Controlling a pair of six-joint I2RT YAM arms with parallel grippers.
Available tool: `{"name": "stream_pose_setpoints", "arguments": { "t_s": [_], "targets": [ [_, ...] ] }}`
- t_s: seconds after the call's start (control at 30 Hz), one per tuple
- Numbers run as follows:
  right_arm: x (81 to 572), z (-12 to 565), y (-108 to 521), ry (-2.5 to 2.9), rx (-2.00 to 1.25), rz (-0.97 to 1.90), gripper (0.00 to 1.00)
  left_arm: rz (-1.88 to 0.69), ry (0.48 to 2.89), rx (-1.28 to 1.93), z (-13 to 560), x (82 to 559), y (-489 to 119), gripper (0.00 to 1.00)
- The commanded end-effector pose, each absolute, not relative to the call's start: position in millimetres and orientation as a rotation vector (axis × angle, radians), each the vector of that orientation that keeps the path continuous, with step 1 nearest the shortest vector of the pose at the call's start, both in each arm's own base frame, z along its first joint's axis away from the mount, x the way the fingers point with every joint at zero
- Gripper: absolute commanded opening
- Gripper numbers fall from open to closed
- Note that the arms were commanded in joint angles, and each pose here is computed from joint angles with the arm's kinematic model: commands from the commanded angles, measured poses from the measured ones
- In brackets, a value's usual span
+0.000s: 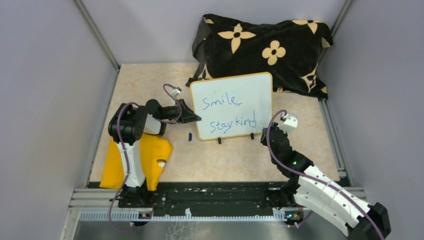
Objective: Write a sentence on the whiteboard
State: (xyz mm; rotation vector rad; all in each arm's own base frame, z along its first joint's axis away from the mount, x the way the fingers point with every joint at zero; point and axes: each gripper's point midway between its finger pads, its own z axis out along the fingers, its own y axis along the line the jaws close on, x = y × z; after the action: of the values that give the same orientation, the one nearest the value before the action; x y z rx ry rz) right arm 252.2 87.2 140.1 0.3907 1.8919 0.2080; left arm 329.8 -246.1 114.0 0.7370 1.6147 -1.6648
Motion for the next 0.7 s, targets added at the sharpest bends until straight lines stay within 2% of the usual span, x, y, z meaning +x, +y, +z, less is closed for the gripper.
{"name": "stream_pose_setpoints", "arguments": {
  "t_s": [0.0, 0.67],
  "targets": [
    [260.7, 156.1, 91.4, 1.822, 0.402, 0.263, 0.0, -1.638, 1.564, 0.781, 101.9, 326.3, -247.8, 0.0],
    [267.0, 148.1, 90.6, 1.841, 0.406, 0.25, 0.0, -1.639, 1.568, 0.779, 101.1, 326.3, -247.8, 0.0]
  ]
}}
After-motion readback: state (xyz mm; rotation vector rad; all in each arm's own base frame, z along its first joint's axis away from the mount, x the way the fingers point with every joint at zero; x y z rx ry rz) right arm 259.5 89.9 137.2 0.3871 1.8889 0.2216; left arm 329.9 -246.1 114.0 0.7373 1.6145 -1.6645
